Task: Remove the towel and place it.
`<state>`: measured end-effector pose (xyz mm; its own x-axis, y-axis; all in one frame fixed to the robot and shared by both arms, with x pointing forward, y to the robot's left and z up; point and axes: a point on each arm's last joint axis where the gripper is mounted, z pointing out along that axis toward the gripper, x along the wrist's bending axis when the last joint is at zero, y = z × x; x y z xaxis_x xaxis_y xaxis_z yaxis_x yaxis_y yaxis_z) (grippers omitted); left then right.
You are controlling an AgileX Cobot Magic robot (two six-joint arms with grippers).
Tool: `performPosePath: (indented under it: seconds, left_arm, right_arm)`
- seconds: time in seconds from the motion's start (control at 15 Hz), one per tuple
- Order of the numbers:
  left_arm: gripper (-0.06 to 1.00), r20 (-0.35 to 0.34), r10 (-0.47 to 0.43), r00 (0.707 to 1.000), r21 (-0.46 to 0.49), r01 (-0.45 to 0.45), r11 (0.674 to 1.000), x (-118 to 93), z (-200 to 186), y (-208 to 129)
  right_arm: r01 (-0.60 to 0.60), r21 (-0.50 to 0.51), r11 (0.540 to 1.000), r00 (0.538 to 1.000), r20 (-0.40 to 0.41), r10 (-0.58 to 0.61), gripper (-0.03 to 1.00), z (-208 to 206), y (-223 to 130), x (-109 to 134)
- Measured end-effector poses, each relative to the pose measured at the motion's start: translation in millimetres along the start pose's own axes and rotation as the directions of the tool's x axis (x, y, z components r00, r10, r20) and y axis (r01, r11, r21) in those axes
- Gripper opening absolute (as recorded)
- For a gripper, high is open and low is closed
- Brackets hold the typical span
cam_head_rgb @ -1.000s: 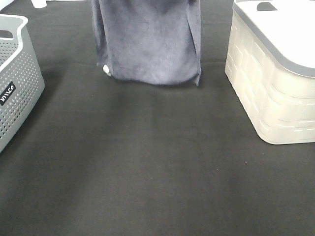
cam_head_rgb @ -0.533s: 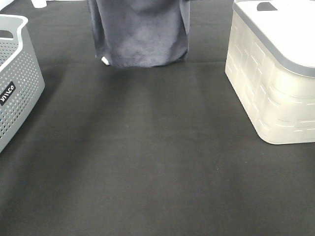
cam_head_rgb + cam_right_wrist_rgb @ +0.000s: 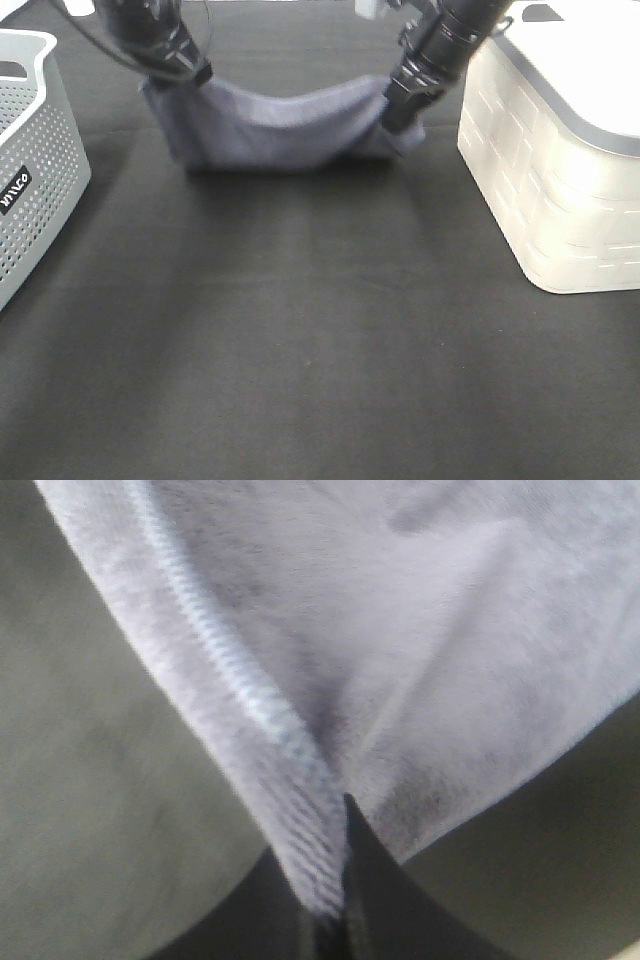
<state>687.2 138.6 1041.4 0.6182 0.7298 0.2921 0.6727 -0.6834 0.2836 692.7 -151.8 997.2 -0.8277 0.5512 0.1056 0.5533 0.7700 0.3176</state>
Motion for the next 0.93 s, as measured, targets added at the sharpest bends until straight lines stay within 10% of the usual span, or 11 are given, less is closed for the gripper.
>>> performPosePath:
  seconds: [0.93]
  left_arm:
    - [0.0, 0.256, -0.05, 0.965, 0.299, -0.029, 0.954, -49, 44, -71]
  right_arm:
    - [-0.274, 0.222, 0.936, 0.944, -0.122, 0.305, 0.0, 36, -47, 27]
